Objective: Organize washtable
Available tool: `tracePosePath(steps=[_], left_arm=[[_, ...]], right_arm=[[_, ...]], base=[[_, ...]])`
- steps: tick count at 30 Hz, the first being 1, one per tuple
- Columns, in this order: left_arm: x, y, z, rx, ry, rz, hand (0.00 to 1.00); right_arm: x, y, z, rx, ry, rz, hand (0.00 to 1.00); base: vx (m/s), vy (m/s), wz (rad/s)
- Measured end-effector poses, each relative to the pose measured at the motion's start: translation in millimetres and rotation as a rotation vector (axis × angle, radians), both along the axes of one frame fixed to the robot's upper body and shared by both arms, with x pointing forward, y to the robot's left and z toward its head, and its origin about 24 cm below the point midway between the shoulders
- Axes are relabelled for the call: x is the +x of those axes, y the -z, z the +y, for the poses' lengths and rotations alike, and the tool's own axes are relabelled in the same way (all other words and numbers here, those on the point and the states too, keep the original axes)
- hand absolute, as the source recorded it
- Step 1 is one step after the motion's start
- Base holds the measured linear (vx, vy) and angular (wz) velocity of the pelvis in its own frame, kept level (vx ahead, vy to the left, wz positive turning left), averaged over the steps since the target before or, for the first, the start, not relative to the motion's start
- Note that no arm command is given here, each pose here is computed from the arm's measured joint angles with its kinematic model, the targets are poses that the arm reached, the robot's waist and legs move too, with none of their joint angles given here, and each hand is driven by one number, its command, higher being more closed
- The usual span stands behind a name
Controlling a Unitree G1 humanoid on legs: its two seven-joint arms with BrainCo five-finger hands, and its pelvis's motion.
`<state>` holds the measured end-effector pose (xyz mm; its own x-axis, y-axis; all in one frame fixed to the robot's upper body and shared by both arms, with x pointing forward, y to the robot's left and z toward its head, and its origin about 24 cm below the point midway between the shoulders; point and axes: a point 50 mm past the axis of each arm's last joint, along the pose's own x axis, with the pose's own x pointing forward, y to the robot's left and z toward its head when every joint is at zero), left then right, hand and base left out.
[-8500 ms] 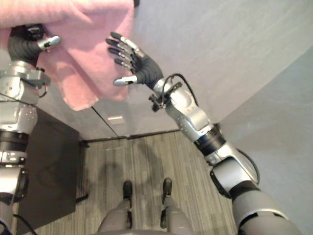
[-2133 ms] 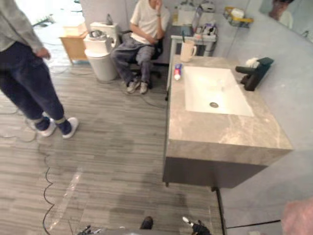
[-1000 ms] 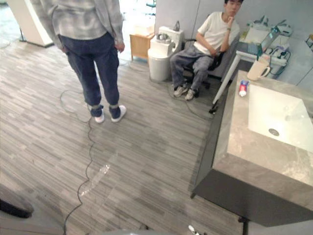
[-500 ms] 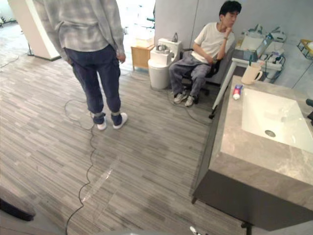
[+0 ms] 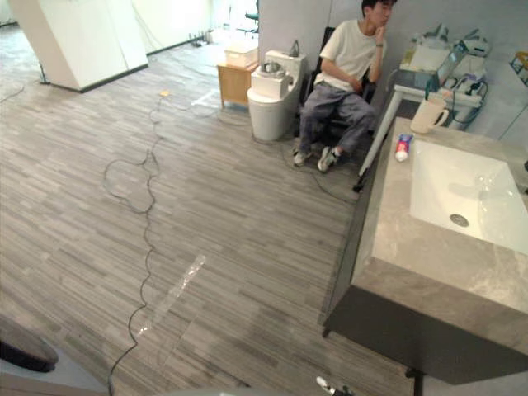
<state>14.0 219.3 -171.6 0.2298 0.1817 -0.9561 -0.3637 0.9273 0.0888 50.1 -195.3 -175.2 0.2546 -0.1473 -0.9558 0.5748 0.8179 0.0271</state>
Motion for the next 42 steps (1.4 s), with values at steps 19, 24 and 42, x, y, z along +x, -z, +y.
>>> tracePosePath(steps=[19,24,42], left_arm=[[-7,0,3,0.02,-0.169,-0.005,0.0],[-6,-1,4,0.023,-0.229,-0.029,0.0],[10,0,-10,-0.035,-0.283,-0.087,0.0]], right_arm=[[2,-1,-3,-0.022,-0.042,-0.008,0.0],[1,-1,-1,-0.025,-0.032,-0.024,0.0],[9,-10,-14,-0.055,0.138,-0.15,0.0]], base=[[-0.01,-0.068,-0.1],[0.01,0.019,0.03],[0.35,0.021,0.05]])
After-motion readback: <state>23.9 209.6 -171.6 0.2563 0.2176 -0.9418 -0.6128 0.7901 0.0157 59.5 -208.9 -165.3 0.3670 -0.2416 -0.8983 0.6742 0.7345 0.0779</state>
